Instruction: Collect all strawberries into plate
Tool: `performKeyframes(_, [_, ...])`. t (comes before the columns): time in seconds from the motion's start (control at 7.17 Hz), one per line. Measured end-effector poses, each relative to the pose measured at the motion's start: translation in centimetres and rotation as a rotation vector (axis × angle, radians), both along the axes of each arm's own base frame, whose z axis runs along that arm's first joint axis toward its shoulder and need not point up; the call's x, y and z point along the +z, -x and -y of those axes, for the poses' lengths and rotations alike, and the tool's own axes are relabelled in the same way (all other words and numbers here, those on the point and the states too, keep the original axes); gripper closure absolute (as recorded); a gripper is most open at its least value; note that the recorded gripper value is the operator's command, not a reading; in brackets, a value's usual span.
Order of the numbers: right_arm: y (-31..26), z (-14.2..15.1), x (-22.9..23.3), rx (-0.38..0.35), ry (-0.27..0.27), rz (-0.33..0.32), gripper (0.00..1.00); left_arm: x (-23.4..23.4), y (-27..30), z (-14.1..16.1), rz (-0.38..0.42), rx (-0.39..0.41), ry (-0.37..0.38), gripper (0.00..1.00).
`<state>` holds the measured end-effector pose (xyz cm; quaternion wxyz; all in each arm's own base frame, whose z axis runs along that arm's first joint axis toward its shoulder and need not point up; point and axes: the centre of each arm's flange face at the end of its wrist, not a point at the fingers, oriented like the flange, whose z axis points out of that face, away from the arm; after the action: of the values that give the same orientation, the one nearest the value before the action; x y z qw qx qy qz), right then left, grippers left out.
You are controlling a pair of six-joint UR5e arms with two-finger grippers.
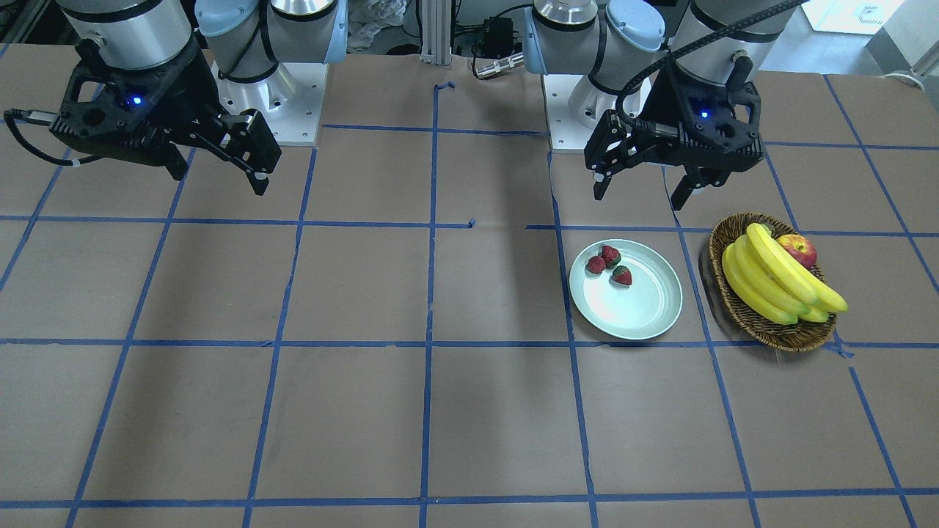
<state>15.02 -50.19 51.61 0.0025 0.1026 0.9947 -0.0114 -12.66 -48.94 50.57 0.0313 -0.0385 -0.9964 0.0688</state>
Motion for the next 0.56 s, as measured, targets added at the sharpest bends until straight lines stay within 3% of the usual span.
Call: performKeyframes(0.56, [0.0,0.9,0.6,-0.019,0.074,-0.008,0.00,1.6,-0.3,-0.2,0.035,0.027,0.059,0.00])
